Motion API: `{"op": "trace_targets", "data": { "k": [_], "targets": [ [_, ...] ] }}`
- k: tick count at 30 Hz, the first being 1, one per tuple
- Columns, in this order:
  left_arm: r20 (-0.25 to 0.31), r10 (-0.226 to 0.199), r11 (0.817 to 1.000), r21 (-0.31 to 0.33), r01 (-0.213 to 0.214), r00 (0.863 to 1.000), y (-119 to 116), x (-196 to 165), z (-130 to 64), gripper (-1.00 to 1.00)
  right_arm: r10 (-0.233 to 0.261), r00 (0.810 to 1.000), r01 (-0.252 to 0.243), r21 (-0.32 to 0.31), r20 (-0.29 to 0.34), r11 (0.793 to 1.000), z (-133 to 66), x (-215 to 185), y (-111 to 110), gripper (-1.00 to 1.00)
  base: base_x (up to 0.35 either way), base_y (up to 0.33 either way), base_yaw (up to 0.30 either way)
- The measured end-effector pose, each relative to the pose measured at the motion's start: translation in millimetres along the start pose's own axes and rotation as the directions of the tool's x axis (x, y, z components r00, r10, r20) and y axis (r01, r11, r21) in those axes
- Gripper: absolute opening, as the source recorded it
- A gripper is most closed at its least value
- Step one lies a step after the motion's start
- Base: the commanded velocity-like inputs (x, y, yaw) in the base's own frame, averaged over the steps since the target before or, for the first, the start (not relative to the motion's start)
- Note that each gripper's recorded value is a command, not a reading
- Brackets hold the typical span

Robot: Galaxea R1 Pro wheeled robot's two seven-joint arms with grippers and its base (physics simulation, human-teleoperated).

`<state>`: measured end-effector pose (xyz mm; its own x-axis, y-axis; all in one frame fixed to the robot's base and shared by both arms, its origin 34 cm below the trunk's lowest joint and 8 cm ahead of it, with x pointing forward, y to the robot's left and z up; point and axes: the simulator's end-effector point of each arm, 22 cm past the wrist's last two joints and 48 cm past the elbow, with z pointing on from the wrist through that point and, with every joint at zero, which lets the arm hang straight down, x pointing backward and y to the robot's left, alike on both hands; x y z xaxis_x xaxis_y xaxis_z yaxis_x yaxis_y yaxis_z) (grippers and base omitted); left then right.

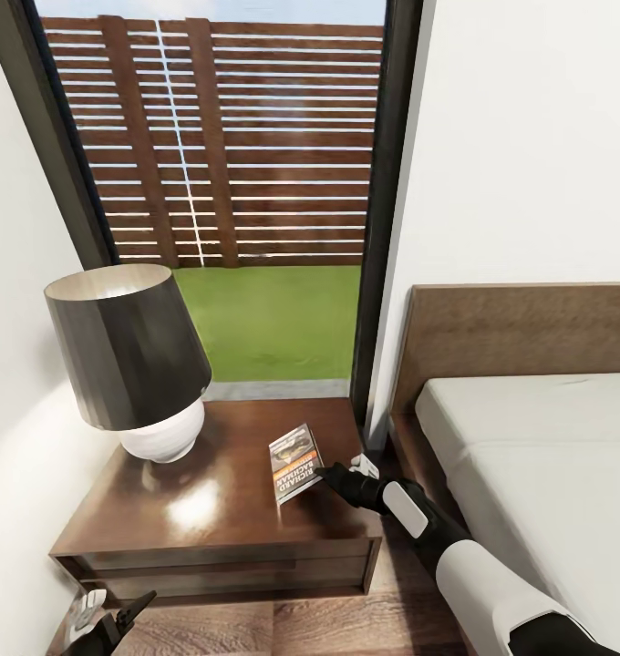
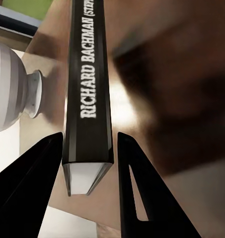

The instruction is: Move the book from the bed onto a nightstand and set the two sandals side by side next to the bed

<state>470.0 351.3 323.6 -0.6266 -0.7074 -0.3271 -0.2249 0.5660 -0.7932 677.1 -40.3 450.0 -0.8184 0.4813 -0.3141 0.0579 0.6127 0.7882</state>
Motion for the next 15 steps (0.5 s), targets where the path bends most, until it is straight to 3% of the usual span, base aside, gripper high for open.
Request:
{"op": "trace_targets", "data": {
  "k": [15],
  "targets": [
    [0.0, 0.0, 1.0, 0.0, 0.0, 1.0, -0.1, -0.1, 0.0, 1.0, -0.001, 1.0, 0.001, 0.002, 0.0, 1.0, 0.0, 0.1, -0.4, -1.0, 0.0, 0.0, 0.0]
  ]
}}
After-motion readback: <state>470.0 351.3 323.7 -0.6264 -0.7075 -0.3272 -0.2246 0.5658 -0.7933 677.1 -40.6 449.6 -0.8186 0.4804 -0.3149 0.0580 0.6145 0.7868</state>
